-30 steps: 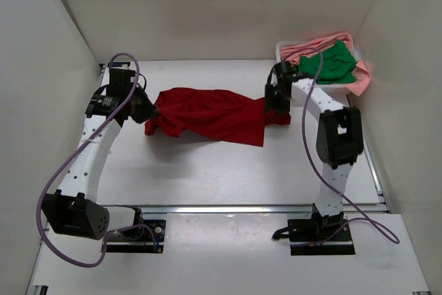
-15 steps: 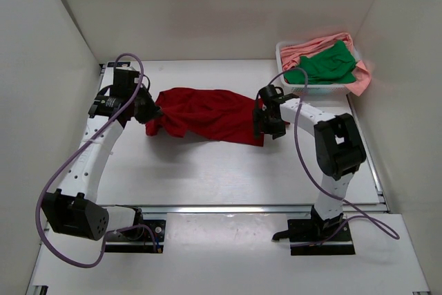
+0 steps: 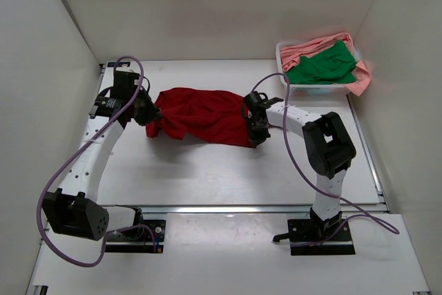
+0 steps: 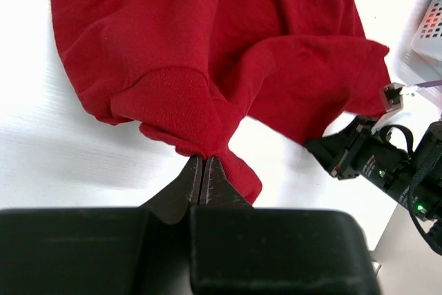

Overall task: Fold and stack the t-shirts
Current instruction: Flatten out the tshirt

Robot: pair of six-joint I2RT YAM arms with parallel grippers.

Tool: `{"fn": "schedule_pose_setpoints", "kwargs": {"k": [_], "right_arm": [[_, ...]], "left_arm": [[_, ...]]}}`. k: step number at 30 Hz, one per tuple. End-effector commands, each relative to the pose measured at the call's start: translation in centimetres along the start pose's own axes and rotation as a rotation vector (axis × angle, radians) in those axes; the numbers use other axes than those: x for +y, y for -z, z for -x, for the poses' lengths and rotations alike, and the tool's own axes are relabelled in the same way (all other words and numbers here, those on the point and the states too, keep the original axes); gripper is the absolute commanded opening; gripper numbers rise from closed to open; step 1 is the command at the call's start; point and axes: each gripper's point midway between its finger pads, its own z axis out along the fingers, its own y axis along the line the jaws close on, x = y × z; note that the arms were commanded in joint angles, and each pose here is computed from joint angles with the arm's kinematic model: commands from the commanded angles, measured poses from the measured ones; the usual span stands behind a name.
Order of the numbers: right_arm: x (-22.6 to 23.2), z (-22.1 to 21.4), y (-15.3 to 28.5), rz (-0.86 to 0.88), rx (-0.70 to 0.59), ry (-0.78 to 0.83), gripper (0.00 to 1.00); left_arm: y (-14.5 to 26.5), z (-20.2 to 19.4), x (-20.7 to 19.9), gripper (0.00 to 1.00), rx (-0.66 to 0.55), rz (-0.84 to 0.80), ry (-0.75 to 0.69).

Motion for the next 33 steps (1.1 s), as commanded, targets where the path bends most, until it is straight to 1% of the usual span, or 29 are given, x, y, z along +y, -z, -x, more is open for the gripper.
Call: {"fn": "schedule_pose_setpoints", "kwargs": {"k": [1, 2, 3, 4, 5, 6, 7, 8, 9, 10, 11, 12, 13, 15, 16, 17, 18, 19, 20, 21, 22, 23, 24, 26, 27, 28, 30, 31, 33], "right_arm": [[0.1, -1.6, 1.4, 0.034, 0.087, 0.005, 0.00], [0.7, 0.2, 2.8, 0.068, 0.043, -0.004, 0.00], [0.9, 1.3, 4.6, 0.113, 0.018, -0.008, 0.00], [0.9, 4.1, 7.0, 0.144, -0.064, -0.017, 0.00], [1.5, 6.8, 9.7, 0.191, -0.146, -0.020, 0.00], [1.0, 8.0, 11.4, 0.227, -0.175, -0.050, 0.00], [0.6, 10.7, 14.5, 0.260, -0.270, -0.055, 0.00], [0.7, 12.6, 16.5, 0.279, -0.337, -0.051, 0.00], [-0.3, 14.3, 19.0, 0.301, -0.414, -0.065, 0.00], [-1.0, 15.7, 21.3, 0.324, -0.483, -0.079, 0.00], [-1.6, 16.6, 23.8, 0.333, -0.552, -0.083, 0.00], [-2.7, 18.0, 26.0, 0.346, -0.625, -0.096, 0.00], [-3.8, 18.6, 27.8, 0.355, -0.677, -0.106, 0.00], [-5.0, 19.7, 32.5, 0.367, -0.798, -0.101, 0.00], [-5.3, 20.0, 33.8, 0.372, -0.837, -0.086, 0.00], [-5.4, 20.0, 35.4, 0.393, -0.878, -0.074, 0.00], [-5.7, 19.6, 36.4, 0.393, -0.911, -0.058, 0.00], [-5.8, 19.6, 35.5, 0.401, -0.911, -0.056, 0.00], [-5.7, 18.6, 37.7, 0.401, -0.983, -0.026, 0.00], [-5.9, 18.8, 38.2, 0.394, -1.034, -0.005, 0.00], [-5.5, 18.0, 37.2, 0.408, -1.019, 0.004, 0.00], [-5.0, 17.5, 39.6, 0.419, -1.093, 0.033, 0.00], [-4.6, 16.8, 40.4, 0.418, -1.136, 0.062, 0.00], [-3.6, 15.7, 41.8, 0.412, -1.185, 0.116, 0.00], [-3.3, 15.1, 43.5, 0.400, -1.231, 0.139, 0.00], [-2.9, 14.2, 44.8, 0.383, -1.268, 0.181, 0.00], [-2.6, 13.1, 46.6, 0.359, -1.327, 0.221, 0.00], [-2.8, 12.4, 48.0, 0.349, -1.375, 0.224, 0.00], [-3.6, 11.7, 50.8, 0.371, -1.433, 0.186, 0.00]], "left_arm": [[1.9, 1.7, -0.9, 0.00, -0.083, -0.038, -0.008], [1.9, 2.0, -1.1, 0.00, -0.083, -0.040, -0.017], [2.3, 3.2, -1.5, 0.00, -0.113, -0.040, -0.011], [3.4, 4.8, -2.3, 0.00, -0.158, -0.055, -0.009], [3.3, 5.8, -2.0, 0.00, -0.182, -0.026, -0.012], [4.3, 7.6, -3.2, 0.00, -0.230, -0.046, -0.022], [5.4, 9.8, -4.3, 0.00, -0.292, -0.055, -0.013], [5.9, 11.0, -4.5, 0.00, -0.324, -0.047, -0.008], [7.3, 12.8, -5.7, 0.00, -0.379, -0.075, -0.012], [9.0, 15.0, -6.4, 0.00, -0.452, -0.087, -0.001], [8.6, 16.3, -6.2, 0.00, -0.477, -0.061, 0.006], [9.8, 18.4, -7.3, 0.00, -0.527, -0.087, 0.016], [11.9, 20.7, -8.0, 0.00, -0.604, -0.112, 0.038], [14.6, 24.3, -9.6, 0.00, -0.728, -0.141, 0.057], [14.2, 24.8, -9.9, 0.00, -0.737, -0.132, 0.049], [15.2, 25.5, -10.1, 0.00, -0.787, -0.123, 0.047], [16.1, 25.9, -10.7, 0.00, -0.816, -0.135, 0.037], [15.5, 25.9, -10.8, 0.00, -0.802, -0.126, 0.034], [16.1, 26.1, -11.6, 0.00, -0.816, -0.156, 0.029], [16.2, 26.1, -12.0, 0.00, -0.814, -0.175, 0.023], [16.8, 26.0, -12.9, 0.00, -0.823, -0.210, -0.002], [17.9, 26.0, -13.1, 0.00, -0.841, -0.225, -0.022], [18.6, 25.7, -13.9, 0.00, -0.848, -0.252, -0.040], [21.6, 25.1, -14.7, 0.00, -0.892, -0.299, -0.072], [23.8, 24.5, -14.8, 0.00, -0.924, -0.318, -0.101], [24.3, 23.5, -15.8, 0.00, -0.920, -0.338, -0.119], [27.1, 21.0, -16.0, 0.00, -0.937, -0.357, -0.172], [26.2, 19.8, -16.0, 0.00, -0.906, -0.346, -0.188], [26.6, 17.9, -13.7, 0.00, -0.870, -0.365, -0.152]]}}
